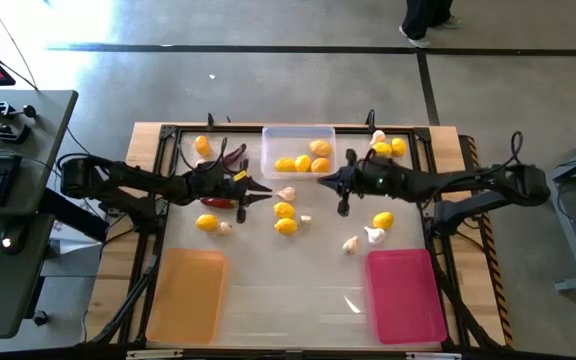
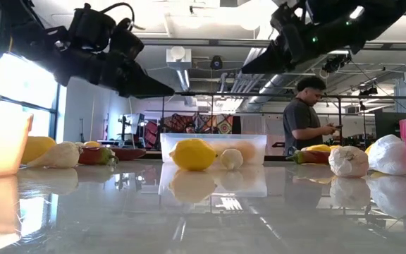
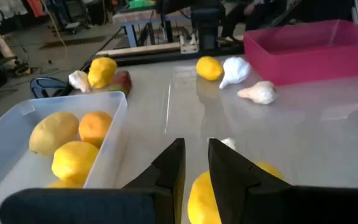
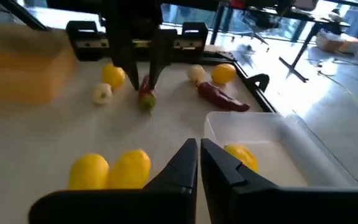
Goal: Sort produce into baskets
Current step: Put the bottom center lemon into the transparent bin
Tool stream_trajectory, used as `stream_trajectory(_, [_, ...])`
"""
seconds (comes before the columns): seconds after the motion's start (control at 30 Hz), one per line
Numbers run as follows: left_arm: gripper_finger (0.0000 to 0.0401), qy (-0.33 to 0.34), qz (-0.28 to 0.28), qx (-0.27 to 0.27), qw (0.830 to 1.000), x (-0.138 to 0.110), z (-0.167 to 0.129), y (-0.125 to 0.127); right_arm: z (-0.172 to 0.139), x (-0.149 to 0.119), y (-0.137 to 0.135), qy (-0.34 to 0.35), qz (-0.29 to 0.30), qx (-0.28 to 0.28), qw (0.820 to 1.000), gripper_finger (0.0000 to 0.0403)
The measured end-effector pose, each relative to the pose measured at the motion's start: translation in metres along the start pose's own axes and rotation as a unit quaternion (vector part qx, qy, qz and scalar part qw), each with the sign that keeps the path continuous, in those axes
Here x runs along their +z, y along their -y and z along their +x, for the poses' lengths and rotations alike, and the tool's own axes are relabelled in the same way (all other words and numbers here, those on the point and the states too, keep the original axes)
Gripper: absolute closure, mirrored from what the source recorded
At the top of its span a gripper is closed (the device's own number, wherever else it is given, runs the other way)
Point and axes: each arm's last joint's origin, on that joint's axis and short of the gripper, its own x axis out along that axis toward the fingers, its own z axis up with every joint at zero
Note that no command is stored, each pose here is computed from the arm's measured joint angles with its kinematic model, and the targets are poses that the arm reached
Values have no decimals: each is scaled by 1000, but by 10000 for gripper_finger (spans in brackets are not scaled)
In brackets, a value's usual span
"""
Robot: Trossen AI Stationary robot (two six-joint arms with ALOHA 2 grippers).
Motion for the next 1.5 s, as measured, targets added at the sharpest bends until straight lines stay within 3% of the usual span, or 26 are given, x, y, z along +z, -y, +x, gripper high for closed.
stream_trajectory(0.2, [346, 13, 30, 5, 999, 2, 1, -2, 16, -13, -17, -37, -4, -27, 999, 337])
stream_trajectory(0.33, [346, 23, 16, 12, 1000, 4, 0, -3, 30, -12, -31, -47, -6, -3, 999, 282])
stream_trajectory(0.57, [346, 21, 36, 14, 999, 4, 0, -3, 59, -22, -73, -83, 0, 90, 993, 165])
stream_trajectory(0.73, [346, 18, 41, 21, 999, 3, 0, -4, 82, -25, -93, -102, -24, 110, 988, 117])
stream_trajectory(1.03, [346, 13, 43, 27, 999, 3, 0, -4, 111, -27, -105, -137, -68, 117, 981, 113])
stream_trajectory(1.23, [346, 8, 47, 38, 998, 2, 0, -4, 125, -43, -110, -176, -109, 92, 974, 126])
stream_trajectory(1.5, [346, -6, 41, 38, 998, -1, 0, -4, 125, -45, -111, -182, -88, 94, 975, 194])
